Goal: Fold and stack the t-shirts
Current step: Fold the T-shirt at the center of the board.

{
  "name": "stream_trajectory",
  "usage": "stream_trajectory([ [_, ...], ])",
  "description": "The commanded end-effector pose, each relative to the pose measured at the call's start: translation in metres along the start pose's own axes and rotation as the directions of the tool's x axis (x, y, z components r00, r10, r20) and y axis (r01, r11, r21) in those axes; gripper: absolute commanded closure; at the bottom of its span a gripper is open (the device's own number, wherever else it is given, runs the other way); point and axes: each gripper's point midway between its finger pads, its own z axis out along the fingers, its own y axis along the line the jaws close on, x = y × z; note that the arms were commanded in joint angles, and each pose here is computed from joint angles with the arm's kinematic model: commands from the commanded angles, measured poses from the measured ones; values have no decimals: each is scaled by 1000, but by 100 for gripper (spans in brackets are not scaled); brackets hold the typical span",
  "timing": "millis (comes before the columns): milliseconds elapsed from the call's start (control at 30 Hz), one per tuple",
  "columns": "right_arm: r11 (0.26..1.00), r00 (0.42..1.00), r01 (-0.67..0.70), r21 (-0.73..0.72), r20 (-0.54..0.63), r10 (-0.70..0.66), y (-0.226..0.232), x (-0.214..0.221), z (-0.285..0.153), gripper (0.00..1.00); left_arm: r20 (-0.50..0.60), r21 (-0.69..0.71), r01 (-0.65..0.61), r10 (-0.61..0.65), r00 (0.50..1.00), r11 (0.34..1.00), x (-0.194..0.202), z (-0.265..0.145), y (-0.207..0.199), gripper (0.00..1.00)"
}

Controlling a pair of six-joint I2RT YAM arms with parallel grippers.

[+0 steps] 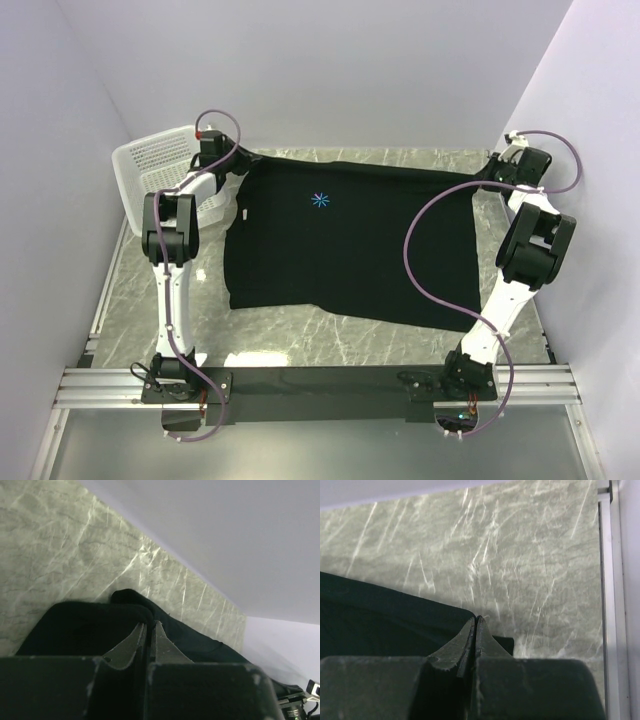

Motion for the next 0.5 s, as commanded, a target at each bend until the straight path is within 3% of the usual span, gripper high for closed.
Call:
stream_trajectory([
  [0, 998, 997, 67, 13, 48, -68, -3, -26, -20, 100, 78, 66, -100, 95, 992, 993, -30, -28, -49, 100],
  [467, 996, 996, 85, 23, 23, -85, -10, -14, -29, 100, 79, 41, -204, 200, 977, 978, -29, -49, -50, 100],
])
